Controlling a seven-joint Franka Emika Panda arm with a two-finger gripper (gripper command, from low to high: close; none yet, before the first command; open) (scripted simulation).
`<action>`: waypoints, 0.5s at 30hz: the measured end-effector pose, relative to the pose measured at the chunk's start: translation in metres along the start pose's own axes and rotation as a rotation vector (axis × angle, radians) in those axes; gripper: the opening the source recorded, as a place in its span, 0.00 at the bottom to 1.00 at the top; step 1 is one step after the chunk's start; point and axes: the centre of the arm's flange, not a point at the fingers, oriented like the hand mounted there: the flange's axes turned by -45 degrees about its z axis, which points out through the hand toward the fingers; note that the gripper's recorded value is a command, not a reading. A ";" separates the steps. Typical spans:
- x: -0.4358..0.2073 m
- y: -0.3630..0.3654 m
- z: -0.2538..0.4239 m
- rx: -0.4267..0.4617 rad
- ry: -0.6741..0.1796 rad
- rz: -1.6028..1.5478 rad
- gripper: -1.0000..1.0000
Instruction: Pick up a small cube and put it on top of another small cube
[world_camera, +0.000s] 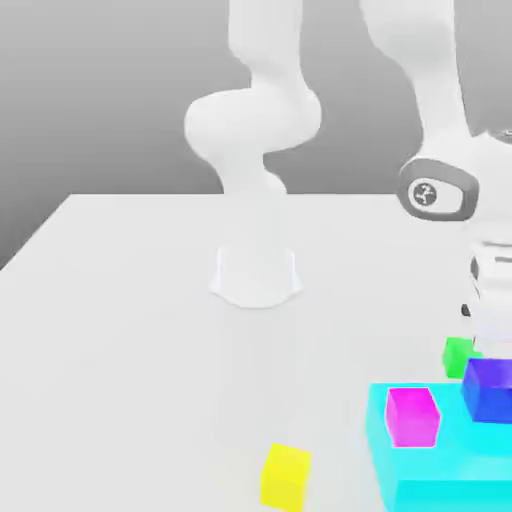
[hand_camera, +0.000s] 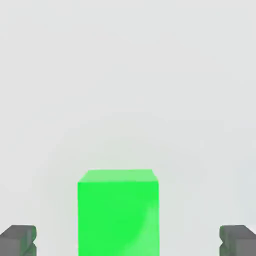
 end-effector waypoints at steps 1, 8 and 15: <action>0.000 0.000 0.011 0.000 -0.001 -0.001 0.50; -0.002 -0.001 0.027 0.001 -0.002 -0.001 0.00; -0.001 -0.001 -0.020 0.000 -0.003 -0.001 0.00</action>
